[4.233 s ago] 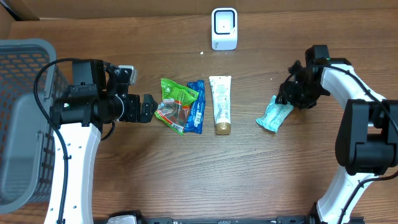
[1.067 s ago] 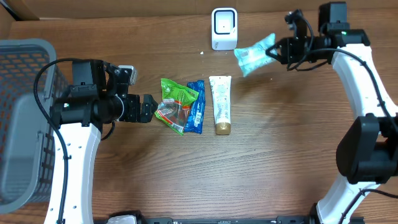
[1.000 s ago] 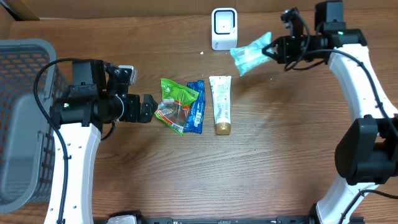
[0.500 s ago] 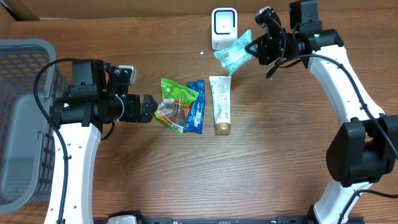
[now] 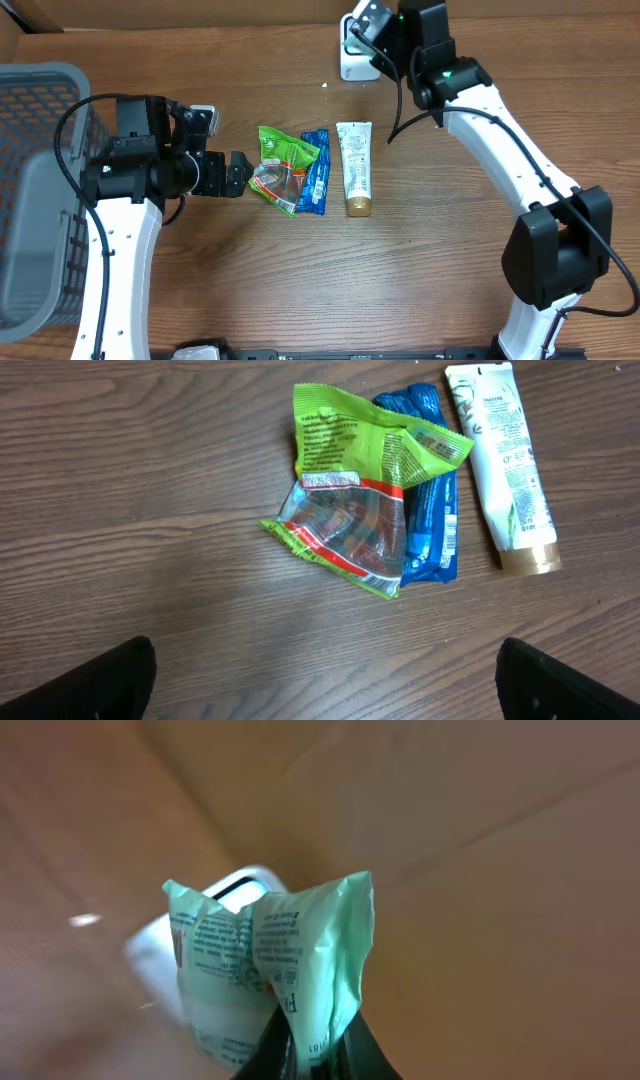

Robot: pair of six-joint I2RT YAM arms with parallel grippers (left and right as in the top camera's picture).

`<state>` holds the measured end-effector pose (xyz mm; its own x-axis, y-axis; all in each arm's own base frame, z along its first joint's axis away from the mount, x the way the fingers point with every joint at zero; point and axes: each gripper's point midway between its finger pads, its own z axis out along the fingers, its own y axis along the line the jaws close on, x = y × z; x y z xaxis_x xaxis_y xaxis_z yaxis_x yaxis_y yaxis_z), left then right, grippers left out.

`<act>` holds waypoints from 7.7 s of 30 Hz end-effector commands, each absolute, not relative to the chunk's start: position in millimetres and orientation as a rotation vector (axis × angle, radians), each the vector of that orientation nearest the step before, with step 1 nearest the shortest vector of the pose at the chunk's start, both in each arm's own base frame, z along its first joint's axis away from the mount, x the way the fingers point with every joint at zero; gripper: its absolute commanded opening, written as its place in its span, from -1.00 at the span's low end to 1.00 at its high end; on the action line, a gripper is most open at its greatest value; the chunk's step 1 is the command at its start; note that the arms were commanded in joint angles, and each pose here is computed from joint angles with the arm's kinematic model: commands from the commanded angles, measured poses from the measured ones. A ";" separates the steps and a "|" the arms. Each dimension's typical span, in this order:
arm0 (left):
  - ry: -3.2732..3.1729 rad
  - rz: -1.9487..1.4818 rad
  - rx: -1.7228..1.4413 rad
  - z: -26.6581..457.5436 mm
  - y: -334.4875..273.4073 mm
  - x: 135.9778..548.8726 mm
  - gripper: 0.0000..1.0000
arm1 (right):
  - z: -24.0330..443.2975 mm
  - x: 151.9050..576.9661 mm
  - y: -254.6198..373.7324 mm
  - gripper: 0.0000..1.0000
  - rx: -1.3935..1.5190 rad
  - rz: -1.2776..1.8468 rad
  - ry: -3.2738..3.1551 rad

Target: Scan the item barcode

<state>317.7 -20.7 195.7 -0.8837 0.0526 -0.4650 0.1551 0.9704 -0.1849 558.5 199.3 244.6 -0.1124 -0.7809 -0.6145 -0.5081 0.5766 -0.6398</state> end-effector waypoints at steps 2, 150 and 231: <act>2.644 -0.320 0.137 196.0 -23.7 318.1 0.99 | 270.2 582.4 192.1 -0.92 -1.077 -0.512 1.625; 2.644 -0.320 0.137 196.0 -23.7 318.1 0.99 | 153.5 418.8 -18.6 0.97 0.407 0.799 2.541; 2.644 -0.320 0.137 196.0 -23.7 318.1 0.99 | 49.3 313.2 116.2 0.37 0.198 0.536 3.261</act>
<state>317.6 -20.7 195.7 -0.8839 0.0522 -0.4647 0.1548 0.9704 -0.1853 325.1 108.4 62.3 -0.9895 0.0595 0.1318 0.0973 0.9480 0.3029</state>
